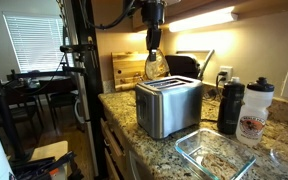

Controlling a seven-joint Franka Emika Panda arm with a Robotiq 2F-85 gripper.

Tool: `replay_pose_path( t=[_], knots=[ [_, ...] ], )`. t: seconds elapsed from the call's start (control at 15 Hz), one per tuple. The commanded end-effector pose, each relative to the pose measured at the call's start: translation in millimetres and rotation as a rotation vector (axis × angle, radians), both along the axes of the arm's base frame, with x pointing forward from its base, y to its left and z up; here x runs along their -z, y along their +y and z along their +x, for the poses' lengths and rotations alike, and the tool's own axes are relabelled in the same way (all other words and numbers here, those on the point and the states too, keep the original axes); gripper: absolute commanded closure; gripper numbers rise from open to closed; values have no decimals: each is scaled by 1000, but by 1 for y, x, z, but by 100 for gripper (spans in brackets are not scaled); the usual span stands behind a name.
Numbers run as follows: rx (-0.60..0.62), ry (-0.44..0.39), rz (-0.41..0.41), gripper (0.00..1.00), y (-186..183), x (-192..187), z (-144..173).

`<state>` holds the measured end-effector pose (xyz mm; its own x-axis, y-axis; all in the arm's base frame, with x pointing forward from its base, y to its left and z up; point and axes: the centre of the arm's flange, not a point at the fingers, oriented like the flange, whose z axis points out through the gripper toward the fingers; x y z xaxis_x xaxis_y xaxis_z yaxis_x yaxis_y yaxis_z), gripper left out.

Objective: Put one slice of bread inside the right slot of the toaster

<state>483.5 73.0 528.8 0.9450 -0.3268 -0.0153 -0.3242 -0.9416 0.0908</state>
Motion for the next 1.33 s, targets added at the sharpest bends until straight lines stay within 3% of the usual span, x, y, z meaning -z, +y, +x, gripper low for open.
replay_pose_path(
  t=[0.0,1.27],
  knots=[
    [6,-7,-12,93,-8,1,-1],
    [-90,14,10,93,-47,28,55]
  ],
)
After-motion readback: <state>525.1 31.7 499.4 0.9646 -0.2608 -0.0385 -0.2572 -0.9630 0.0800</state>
